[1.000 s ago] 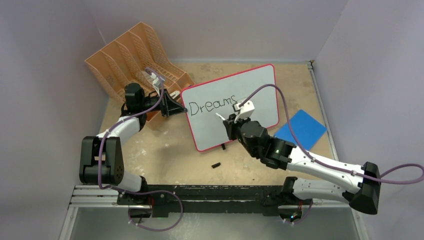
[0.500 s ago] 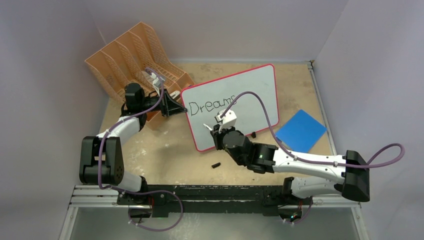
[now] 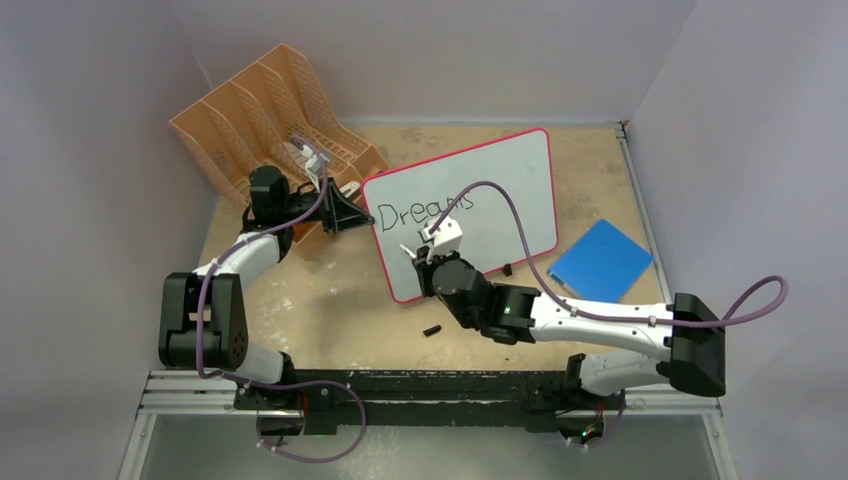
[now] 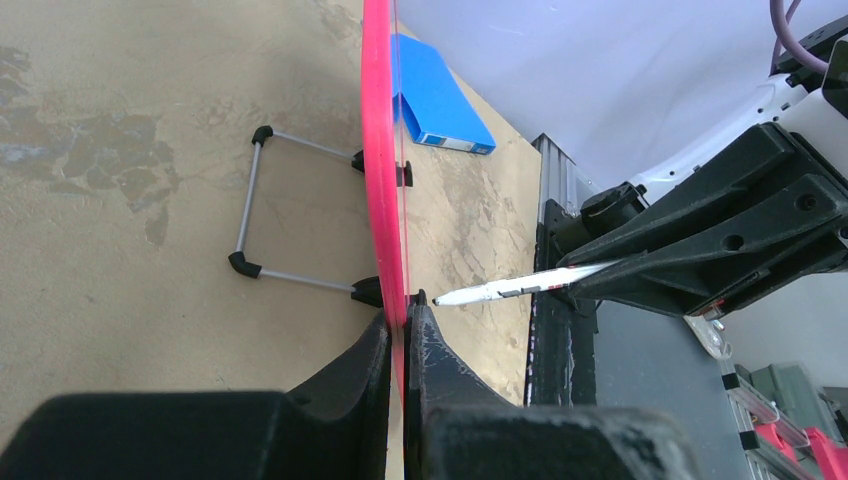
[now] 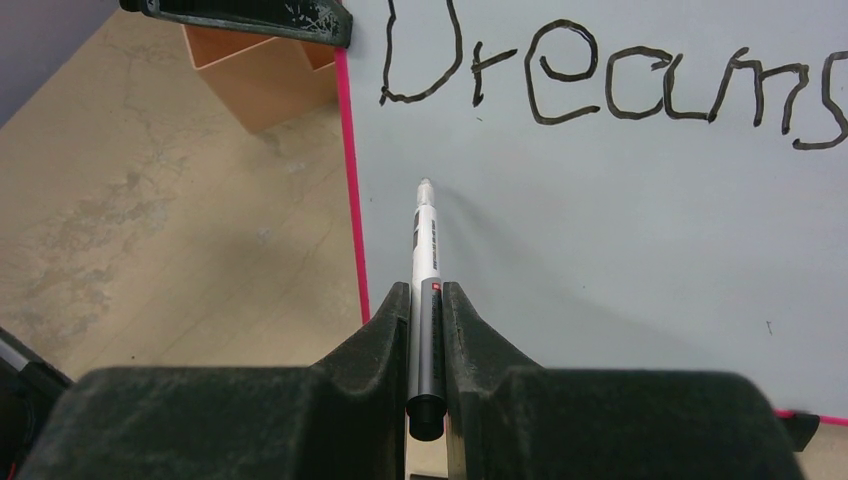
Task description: Write a sentence on the whiteboard
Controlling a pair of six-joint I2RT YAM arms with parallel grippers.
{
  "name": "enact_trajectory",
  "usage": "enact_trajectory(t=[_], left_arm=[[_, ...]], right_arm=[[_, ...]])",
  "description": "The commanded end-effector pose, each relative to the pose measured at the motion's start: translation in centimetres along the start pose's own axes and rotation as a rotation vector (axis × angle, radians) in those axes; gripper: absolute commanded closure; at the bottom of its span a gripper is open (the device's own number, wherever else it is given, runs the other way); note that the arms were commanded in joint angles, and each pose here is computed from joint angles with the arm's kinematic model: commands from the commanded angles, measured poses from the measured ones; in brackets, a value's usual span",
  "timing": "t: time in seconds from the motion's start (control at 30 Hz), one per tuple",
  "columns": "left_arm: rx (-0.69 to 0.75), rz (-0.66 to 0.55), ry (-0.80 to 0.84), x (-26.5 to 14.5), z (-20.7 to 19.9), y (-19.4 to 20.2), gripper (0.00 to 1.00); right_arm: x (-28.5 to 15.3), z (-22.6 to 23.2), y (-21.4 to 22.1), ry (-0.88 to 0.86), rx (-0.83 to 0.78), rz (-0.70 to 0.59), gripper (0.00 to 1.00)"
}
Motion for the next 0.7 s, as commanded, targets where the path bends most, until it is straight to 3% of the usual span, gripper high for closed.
enact_trajectory(t=[0.0, 0.67], left_arm=[[0.089, -0.008, 0.015, 0.3, -1.1, -1.2, 1.00], [0.090, -0.006, 0.017, 0.2, -1.2, -1.2, 1.00]], right_arm=[[0.1, 0.1, -3.5, 0.031, 0.081, -0.083, 1.00], [1.3, 0.7, -1.4, 0.044, 0.046, -0.011, 1.00]])
Point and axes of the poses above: each gripper's point midway between its finger pads, its own x axis out along the fingers, its own z axis along the line the jaws close on, y = z × x, the point moved 2 cm from there along -x, back along the fingers, and after that the axes turned 13 degrees about -x, right-handed, at the moved point
